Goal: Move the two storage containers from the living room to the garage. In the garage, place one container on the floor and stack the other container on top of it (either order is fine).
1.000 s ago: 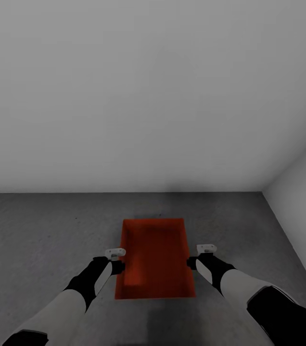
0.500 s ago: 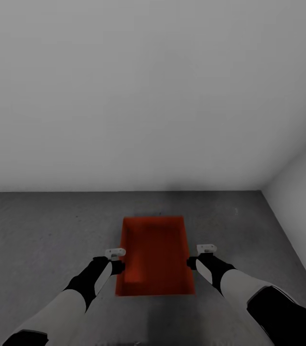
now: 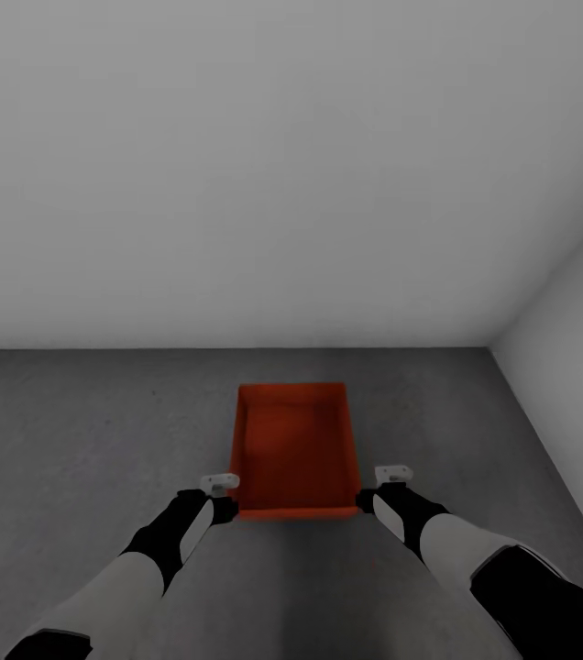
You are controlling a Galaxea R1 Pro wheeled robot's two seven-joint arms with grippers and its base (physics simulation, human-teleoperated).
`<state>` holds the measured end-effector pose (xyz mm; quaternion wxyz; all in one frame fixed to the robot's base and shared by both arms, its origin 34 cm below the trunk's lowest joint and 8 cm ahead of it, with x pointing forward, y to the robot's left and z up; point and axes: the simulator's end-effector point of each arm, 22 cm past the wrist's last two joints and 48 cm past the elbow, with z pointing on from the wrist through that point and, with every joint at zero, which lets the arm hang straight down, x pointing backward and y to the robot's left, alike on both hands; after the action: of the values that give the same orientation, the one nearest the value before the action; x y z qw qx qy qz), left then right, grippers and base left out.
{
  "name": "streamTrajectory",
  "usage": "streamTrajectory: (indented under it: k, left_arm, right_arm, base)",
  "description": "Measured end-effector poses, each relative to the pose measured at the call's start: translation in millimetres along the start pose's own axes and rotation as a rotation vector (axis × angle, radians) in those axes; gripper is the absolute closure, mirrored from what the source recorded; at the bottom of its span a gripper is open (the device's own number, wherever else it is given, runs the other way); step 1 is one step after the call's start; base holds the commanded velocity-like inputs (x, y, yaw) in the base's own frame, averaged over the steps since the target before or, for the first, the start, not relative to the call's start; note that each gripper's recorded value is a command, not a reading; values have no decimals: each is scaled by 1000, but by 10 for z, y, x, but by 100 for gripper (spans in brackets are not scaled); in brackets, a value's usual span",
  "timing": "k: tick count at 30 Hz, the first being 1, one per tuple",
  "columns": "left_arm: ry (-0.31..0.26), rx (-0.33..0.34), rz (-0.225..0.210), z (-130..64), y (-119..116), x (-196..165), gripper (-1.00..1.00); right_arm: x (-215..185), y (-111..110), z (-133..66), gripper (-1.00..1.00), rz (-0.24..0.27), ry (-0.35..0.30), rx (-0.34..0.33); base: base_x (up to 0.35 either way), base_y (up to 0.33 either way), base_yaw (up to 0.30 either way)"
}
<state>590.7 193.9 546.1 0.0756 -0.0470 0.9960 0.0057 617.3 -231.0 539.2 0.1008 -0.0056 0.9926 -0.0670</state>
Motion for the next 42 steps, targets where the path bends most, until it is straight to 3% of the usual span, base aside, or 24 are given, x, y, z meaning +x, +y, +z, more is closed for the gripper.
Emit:
streamTrajectory:
  k: [18, 42]
  left_arm:
    - [-2, -3, 0, -2, 5, -4, -100]
    - [-33, -1, 0, -116, -2, -130, -100]
  right_arm:
    - [-12, 17, -5, -100, 1, -6, -2]
    - [-138, 14, -118, -100, 7, -33, -4]
  base:
    - [-312, 0, 0]
    - [-15, 0, 0]
